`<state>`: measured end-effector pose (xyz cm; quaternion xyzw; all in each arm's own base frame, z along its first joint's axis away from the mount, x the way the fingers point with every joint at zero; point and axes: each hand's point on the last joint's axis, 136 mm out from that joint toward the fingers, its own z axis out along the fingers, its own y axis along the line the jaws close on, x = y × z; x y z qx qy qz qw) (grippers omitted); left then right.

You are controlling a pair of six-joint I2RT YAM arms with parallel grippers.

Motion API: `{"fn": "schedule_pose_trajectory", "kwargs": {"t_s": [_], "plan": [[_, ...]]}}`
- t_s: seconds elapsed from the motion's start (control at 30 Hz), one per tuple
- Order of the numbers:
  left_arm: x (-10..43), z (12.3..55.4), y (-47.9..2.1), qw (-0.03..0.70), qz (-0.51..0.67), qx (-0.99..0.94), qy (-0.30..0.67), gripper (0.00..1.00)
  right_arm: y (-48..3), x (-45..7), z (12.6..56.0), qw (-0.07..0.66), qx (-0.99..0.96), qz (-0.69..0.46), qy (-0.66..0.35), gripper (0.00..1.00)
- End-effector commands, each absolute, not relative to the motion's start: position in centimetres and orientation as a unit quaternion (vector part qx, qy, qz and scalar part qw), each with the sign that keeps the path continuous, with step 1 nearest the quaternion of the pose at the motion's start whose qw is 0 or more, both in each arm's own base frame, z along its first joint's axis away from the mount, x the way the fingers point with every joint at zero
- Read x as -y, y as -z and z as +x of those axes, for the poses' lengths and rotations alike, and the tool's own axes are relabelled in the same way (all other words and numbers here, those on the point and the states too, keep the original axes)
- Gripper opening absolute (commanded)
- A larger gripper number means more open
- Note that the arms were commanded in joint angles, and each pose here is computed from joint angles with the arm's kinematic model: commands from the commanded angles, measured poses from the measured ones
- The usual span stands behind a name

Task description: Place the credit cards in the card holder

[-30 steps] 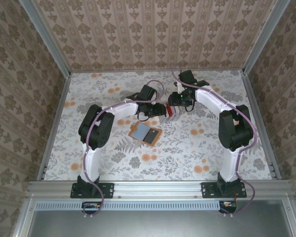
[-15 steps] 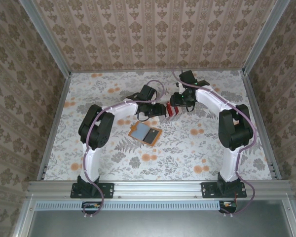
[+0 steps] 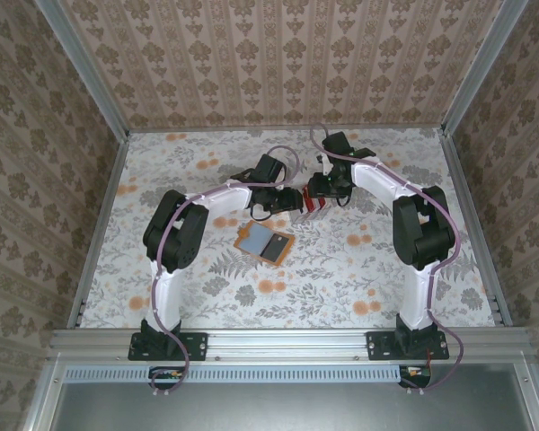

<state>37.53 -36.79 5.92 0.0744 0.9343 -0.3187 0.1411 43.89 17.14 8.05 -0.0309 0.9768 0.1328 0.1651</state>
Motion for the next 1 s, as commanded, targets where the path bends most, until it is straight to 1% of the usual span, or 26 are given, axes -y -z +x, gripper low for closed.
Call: {"fn": "schedule_pose_trajectory", "kwargs": {"t_s": [0.0,0.3,0.57,0.83,0.97], "plan": [[37.7,37.6,-5.7,0.139,0.075,-0.931,0.328,0.46,-11.5,-18.1,43.6,0.187,-0.971,-0.051,-0.14,0.51],[37.6,37.5,-5.6,0.139,0.075,-0.932,0.328,0.46,-12.0,-18.9,43.3,0.187,-0.97,-0.061,-0.141,0.51],[37.6,37.5,-5.6,0.139,0.074,-0.931,0.328,0.46,-13.4,-19.4,43.1,0.199,-0.967,-0.07,-0.14,0.51],[37.7,37.5,-5.5,0.139,0.074,-0.931,0.329,0.46,-13.7,-19.6,42.9,0.2,-0.967,-0.074,-0.138,0.51],[37.8,37.5,-5.5,0.138,0.074,-0.93,0.331,0.45,-13.0,-19.8,43.0,0.193,-0.968,-0.075,-0.141,0.51]]}}
